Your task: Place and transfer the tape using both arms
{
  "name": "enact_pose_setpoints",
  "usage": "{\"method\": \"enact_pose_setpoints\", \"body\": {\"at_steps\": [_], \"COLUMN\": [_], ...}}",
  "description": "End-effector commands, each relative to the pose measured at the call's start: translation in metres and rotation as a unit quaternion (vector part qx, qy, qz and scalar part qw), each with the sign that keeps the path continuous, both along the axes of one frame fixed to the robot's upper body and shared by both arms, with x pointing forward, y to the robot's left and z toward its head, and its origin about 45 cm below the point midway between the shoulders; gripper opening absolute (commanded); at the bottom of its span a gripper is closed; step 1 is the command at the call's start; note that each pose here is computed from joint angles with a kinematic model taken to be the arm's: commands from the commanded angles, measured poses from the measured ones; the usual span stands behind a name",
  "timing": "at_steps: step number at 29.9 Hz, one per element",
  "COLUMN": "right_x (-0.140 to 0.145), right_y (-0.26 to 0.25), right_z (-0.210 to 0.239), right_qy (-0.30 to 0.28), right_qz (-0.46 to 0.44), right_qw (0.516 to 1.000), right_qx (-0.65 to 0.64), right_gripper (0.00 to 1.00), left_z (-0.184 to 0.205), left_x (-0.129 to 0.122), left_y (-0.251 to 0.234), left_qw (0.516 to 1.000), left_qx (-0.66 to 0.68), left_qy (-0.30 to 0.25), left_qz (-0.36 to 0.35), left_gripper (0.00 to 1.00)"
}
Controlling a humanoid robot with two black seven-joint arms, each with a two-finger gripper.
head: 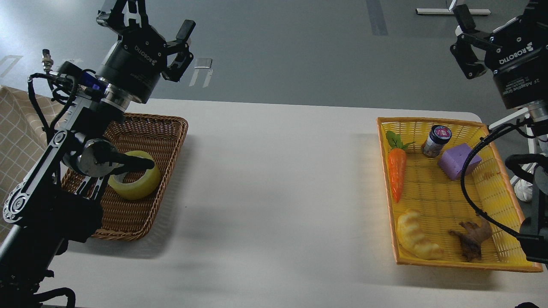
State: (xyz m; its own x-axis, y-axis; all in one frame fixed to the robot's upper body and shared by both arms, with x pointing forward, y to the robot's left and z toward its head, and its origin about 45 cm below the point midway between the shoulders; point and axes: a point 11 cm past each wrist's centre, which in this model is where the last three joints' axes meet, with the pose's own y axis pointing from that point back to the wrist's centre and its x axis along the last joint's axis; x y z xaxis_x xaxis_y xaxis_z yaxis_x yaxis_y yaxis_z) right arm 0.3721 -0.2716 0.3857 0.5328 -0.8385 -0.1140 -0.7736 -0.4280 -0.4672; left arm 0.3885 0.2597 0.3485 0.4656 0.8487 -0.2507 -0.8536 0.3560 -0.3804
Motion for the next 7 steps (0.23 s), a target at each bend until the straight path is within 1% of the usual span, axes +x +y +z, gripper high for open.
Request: {"method": "enact_pose_setpoints", "body": {"at_steps": [1, 3, 7], "right_x": [0.001, 0.002, 0.001], "right_y": [0.023, 0.04, 0.042], "right_z": [0.001, 0.004, 0.005], "right_qy": [-0.004, -0.009, -0.011], "right_qz": [0.024, 0.04, 0.041], "right_qw": [0.999, 0.997, 0.997], "right_qx": [0.026, 0.062, 0.064], "right_gripper": [1.0, 1.0, 1.0], "left_z": [0.001, -0.005, -0.008], "left_x": [0.0, -0.005, -0.016], "left_y": [-0.004, -0.01, -0.022], "left_qw": [0.999, 0.998, 0.997], "left_qx": [-0.037, -0.063, -0.076], "left_qy": [-0.002, 0.001, -0.006], "left_qz": [0.001, -0.006, -0.03], "left_gripper": [0.98, 0.98, 0.98]}}
